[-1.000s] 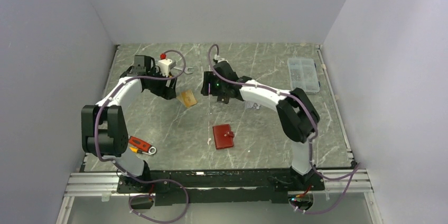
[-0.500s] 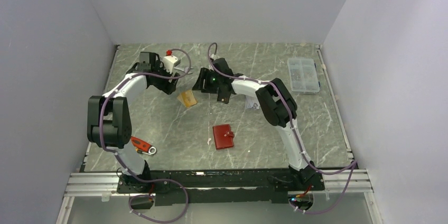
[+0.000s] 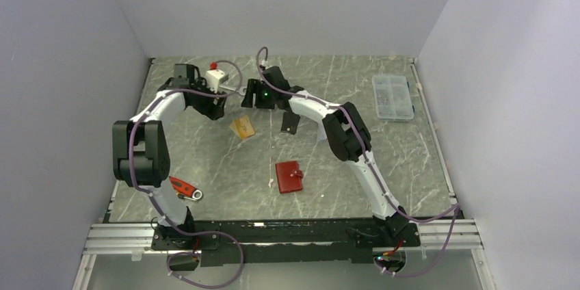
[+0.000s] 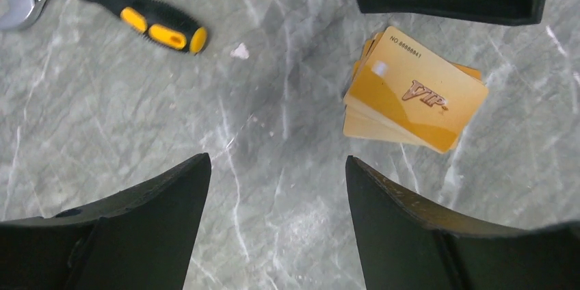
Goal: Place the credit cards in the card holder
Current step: Place the card holder at the center of the board, then move the credit card to the center of the board.
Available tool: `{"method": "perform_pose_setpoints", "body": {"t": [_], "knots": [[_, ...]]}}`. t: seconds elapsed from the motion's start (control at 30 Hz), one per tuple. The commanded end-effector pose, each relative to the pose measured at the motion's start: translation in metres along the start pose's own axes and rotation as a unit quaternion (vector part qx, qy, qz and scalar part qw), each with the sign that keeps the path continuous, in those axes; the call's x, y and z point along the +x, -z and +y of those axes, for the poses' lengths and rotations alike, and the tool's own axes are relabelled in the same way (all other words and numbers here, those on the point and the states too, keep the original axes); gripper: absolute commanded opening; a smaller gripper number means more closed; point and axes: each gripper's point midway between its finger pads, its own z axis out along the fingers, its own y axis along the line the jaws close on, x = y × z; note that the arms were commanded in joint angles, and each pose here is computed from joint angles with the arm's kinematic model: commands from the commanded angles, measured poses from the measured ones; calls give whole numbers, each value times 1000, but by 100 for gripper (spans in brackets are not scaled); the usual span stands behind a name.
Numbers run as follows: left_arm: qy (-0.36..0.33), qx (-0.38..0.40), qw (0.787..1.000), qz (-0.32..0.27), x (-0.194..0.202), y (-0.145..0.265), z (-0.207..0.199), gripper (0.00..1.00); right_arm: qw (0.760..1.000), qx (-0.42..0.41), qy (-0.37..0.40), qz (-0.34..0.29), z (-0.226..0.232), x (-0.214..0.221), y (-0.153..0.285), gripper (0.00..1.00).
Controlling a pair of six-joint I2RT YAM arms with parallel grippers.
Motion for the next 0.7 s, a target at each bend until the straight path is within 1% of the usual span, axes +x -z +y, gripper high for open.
{"method": "perform_pose_setpoints", "body": {"t": [0.0,0.2,0.37,0.47,0.67], "knots": [[60,45,996,-57,-25,57,3,78,989,88,115,-19,3,-3,4,72],[137,61,985,-87,-19,112,15,78,969,144,196,-31,15,10,-5,74],[157,52,980,-108,-14,146,21,79,954,182,234,-43,21,21,-12,74],[159,48,979,-116,-10,158,20,79,951,191,237,-45,18,25,-14,72],[170,46,977,-121,1,166,21,80,940,213,262,-42,14,36,-20,70]]}}
